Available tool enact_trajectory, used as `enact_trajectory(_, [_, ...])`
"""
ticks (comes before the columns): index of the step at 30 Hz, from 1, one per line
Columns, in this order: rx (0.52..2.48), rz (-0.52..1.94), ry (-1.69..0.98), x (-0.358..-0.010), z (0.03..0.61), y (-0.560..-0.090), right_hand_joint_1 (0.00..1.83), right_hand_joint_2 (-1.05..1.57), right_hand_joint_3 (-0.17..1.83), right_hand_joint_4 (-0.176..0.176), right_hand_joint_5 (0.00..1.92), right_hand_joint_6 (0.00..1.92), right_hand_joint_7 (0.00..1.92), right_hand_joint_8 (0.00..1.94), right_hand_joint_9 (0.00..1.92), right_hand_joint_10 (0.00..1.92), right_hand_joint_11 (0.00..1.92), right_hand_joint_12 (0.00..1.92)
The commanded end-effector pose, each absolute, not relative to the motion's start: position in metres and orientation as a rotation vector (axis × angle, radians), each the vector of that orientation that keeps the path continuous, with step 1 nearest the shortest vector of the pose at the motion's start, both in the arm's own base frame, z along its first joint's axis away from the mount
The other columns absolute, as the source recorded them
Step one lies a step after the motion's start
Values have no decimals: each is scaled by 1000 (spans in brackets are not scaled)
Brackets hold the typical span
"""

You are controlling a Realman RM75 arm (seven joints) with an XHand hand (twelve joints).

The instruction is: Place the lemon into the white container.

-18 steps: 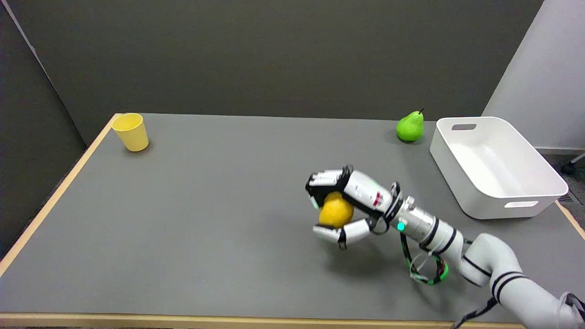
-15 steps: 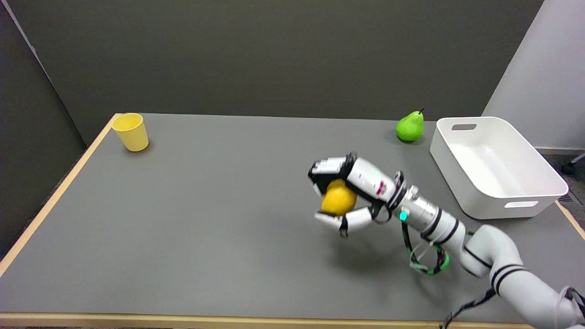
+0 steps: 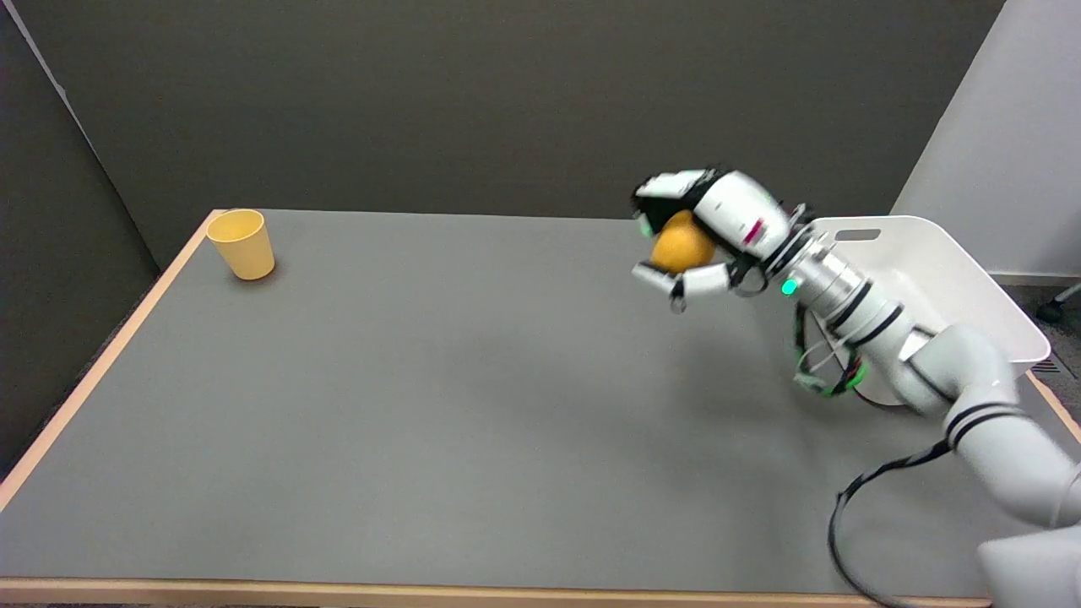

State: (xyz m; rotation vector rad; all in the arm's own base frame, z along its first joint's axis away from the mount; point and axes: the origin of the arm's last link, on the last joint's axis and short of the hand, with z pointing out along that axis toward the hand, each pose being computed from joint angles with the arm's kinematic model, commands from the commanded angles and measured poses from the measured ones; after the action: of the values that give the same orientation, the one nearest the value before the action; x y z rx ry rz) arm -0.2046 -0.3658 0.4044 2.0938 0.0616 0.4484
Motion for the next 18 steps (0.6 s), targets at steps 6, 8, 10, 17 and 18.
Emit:
enact_trajectory(6, [1240, 210, 42, -195, 640, -310, 839, 949, 958, 18, 619, 1921, 628, 1941, 966, 1921, 704, 1921])
enact_trajectory(8, [1197, 202, 28, -205, 649, -288, 841, 943, 969, 18, 624, 1921, 627, 1941, 970, 1921, 716, 1921])
enact_trajectory(10, [1166, 201, 25, -211, 655, -271, 847, 931, 989, 17, 634, 1921, 626, 1941, 985, 1921, 736, 1921])
enact_trajectory(17, [1214, 178, -49, -246, 640, -248, 852, 922, 1003, 13, 641, 1921, 642, 1941, 1013, 1921, 783, 1921])
enact_trajectory(18, [1257, 190, -62, -252, 629, -251, 852, 921, 1004, 13, 641, 1921, 643, 1941, 1013, 1921, 785, 1921])
